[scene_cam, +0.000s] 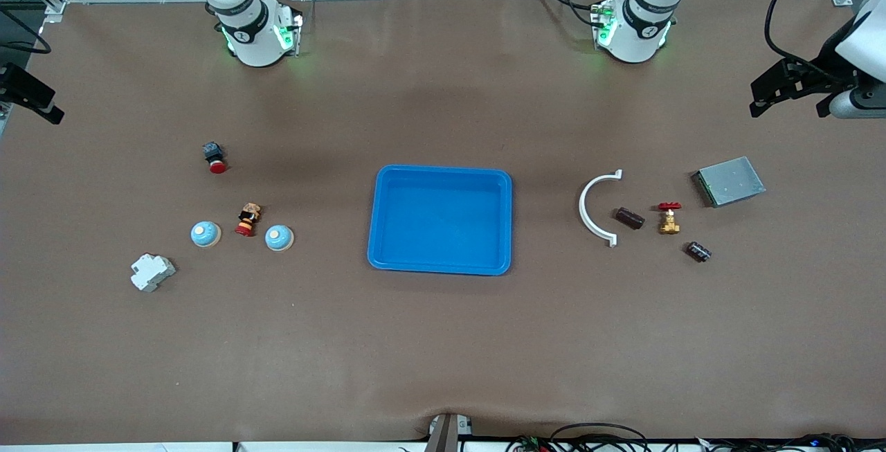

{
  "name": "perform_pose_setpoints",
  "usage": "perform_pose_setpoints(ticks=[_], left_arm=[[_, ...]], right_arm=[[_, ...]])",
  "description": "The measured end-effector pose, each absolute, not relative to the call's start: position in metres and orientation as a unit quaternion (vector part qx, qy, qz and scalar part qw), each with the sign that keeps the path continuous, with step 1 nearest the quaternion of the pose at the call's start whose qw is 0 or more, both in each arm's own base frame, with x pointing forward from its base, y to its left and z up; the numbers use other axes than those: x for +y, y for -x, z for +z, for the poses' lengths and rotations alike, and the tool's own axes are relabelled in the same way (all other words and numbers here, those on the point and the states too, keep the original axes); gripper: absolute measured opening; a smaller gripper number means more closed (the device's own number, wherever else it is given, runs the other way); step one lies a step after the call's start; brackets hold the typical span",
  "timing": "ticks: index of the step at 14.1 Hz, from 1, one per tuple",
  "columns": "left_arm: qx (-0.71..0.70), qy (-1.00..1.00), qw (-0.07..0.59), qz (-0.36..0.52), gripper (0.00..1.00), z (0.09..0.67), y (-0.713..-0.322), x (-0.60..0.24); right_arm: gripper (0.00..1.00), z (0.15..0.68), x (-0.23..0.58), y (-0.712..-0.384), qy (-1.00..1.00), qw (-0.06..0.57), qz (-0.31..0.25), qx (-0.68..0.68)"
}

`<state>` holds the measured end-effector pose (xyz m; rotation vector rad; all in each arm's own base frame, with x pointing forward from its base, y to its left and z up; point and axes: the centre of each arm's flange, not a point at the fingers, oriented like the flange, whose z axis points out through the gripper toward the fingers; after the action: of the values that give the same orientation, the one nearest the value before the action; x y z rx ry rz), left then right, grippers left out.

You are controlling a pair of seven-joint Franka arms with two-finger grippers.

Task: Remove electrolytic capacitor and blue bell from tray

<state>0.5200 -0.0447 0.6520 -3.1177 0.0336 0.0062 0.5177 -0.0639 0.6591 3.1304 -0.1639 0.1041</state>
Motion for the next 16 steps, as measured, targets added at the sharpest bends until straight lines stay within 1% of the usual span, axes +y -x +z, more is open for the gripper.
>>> perform_pose_setpoints(ticks=[4,16], left_arm=[[0.005,1.000,0.013,0.011,1.00,0.651,-0.518,-0.045],[-0.010,1.000,0.013,0.014,1.00,0.653,-0.516,-0.048]], right_arm=[[1.00,0.649,-0.062,-0.525,-0.999,0.002,0.026,-0.047],[1.00,0.638,-0.051,-0.533,-0.999,-0.001,0.016,-0.035]])
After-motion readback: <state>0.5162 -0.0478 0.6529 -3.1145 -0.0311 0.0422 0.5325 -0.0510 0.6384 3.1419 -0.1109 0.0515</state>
